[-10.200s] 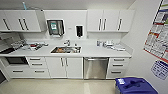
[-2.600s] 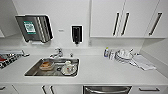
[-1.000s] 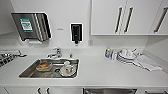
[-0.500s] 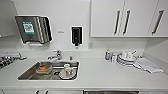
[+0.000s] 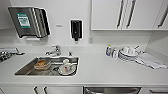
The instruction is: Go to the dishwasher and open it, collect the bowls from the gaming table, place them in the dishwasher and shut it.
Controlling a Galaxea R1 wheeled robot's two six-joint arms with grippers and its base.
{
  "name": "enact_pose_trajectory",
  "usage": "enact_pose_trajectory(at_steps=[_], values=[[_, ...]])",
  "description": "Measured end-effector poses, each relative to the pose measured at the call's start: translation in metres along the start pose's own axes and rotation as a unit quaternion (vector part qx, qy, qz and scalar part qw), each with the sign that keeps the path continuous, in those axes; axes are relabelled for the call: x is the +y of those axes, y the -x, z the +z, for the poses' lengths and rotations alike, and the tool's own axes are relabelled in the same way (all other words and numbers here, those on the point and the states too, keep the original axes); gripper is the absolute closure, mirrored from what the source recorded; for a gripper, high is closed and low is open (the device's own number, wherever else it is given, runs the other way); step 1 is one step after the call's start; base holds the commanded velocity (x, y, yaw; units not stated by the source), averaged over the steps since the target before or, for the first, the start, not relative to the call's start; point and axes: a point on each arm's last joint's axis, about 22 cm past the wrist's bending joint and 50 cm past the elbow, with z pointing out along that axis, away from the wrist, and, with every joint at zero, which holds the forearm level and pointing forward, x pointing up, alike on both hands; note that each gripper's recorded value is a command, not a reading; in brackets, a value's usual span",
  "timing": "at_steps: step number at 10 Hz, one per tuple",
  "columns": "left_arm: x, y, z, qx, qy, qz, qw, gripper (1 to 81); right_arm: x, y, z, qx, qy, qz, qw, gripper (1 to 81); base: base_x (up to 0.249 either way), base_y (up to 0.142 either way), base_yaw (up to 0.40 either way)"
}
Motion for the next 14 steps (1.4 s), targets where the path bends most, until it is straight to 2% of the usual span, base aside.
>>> enact_pose_trajectory(at_steps=[2,3,4,5,7,9,10,11,12,14], values=[[-0.011,0.007,0.018,-0.01,0.006,-0.009,0.9999,1.0,0.014,0.0,0.006,-0.008,0.004,0.014,0.9999,1.0,0.0,0.0,0.0],[-0.015,0.004,0.024,-0.003,0.006,-0.007,1.0,1.0,0.016,-0.008,0.006,-0.001,0.004,0.013,0.9999,1.0,0.0,0.0,0.0],[-0.021,0.006,0.026,-0.002,0.0,-0.003,1.0,1.0,0.019,-0.014,0.008,0.005,0.002,0.009,0.9999,1.0,0.0,0.0,0.0],[-0.022,0.0,0.023,0.01,-0.005,0.007,0.9999,1.0,0.017,-0.015,0.015,0.007,-0.006,0.003,1.0,1.0,0.0,0.0,0.0],[-0.003,-0.005,0.019,0.03,0.004,0.025,0.9992,1.0,0.02,-0.022,0.026,0.017,-0.015,-0.01,0.9997,1.0,0.0,0.0,0.0],[0.001,-0.003,0.024,0.045,0.006,0.04,0.9982,1.0,0.024,-0.03,0.028,0.029,-0.02,-0.02,0.9992,1.0,0.0,0.0,0.0],[0.001,-0.001,0.028,0.047,0.007,0.042,0.998,1.0,0.024,-0.032,0.029,0.032,-0.022,-0.018,0.9991,1.0,0.0,0.0,0.0],[0.0,0.0,0.03,0.049,0.007,0.043,0.9979,1.0,0.018,-0.041,0.021,0.035,-0.025,-0.006,0.9991,1.0,0.0,0.0,0.0],[-0.003,0.0,0.035,0.048,0.009,0.044,0.9979,1.0,0.016,-0.051,0.015,0.042,-0.024,-0.004,0.9988,1.0,0.0,0.0,0.0],[-0.003,0.0,0.038,0.047,0.012,0.045,0.9978,1.0,-0.001,-0.06,0.005,0.032,-0.031,0.01,0.9989,1.0,0.0,0.0,0.0]])
